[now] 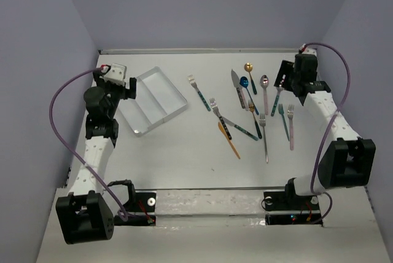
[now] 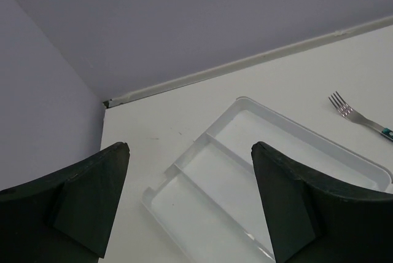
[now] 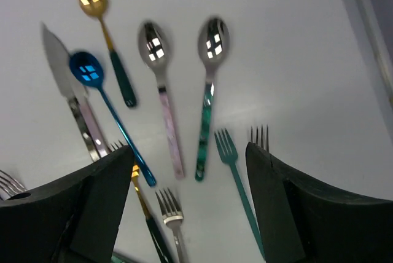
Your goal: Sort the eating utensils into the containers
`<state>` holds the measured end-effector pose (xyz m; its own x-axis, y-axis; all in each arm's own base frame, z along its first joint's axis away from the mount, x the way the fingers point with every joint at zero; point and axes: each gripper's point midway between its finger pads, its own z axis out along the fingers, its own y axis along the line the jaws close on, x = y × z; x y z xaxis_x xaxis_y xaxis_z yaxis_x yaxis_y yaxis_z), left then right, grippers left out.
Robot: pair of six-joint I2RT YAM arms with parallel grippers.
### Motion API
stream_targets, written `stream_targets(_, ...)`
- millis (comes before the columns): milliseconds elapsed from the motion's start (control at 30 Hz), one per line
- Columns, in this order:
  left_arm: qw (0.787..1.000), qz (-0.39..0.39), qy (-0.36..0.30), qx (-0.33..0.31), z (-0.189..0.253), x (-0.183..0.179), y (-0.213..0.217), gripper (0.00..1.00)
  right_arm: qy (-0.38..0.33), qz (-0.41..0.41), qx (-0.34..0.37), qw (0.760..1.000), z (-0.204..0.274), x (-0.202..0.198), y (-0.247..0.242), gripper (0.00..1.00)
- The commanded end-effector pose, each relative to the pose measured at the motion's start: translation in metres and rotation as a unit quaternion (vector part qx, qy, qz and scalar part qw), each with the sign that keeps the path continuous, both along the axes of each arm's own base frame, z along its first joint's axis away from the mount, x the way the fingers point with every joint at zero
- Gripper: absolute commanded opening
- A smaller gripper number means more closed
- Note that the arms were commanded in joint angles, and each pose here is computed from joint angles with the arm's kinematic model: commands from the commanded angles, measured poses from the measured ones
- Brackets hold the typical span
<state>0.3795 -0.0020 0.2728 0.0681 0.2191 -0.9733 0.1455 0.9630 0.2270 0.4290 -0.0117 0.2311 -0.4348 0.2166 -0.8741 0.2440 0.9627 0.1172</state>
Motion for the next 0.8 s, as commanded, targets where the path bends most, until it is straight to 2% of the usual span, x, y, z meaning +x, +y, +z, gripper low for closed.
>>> stream_targets(0,0.989,0.002,0.147,0.033,-0.052,-0.023,0.005,0.94,0.289,-0.070,-0.001,0.955,-0.121,-0.095,-0.025,0.79)
stream_targets(33,0.988,0.008,0.150,0.034,-0.059,-0.025,0.007,0.94,0.301,-0.077,0.006,0.951,-0.127,-0.097,-0.028,0.77)
stream_targets(133,0.986,0.015,0.163,0.026,-0.082,-0.030,0.009,0.95,0.326,-0.115,0.013,0.938,-0.143,-0.103,-0.050,0.63)
stream_targets(167,0.985,0.012,0.168,0.024,-0.089,-0.032,0.007,0.95,0.329,-0.122,0.016,0.936,-0.146,-0.104,-0.054,0.53)
stream_targets(200,0.985,0.004,0.170,0.024,-0.092,-0.033,0.004,0.95,0.335,-0.126,0.020,0.933,-0.151,-0.106,-0.055,0.48)
stream_targets(300,0.986,0.002,0.164,0.026,-0.093,-0.034,0.004,0.95,0.345,-0.114,0.030,0.931,-0.158,-0.107,-0.050,0.52)
stream_targets(333,0.986,0.006,0.165,0.027,-0.094,-0.034,0.005,0.95,0.351,-0.114,0.031,0.929,-0.161,-0.109,-0.050,0.57)
stream_targets(433,0.986,0.008,0.167,0.026,-0.095,-0.032,0.006,0.96,0.377,-0.128,0.017,0.917,-0.177,-0.117,-0.055,0.58)
stream_targets(600,0.985,0.008,0.169,0.023,-0.095,-0.032,0.006,0.97,0.406,-0.152,0.003,0.901,-0.196,-0.124,-0.065,0.53)
stream_targets(767,0.985,0.009,0.171,0.021,-0.097,-0.033,0.006,0.97,0.399,-0.159,0.001,0.903,-0.195,-0.121,-0.070,0.45)
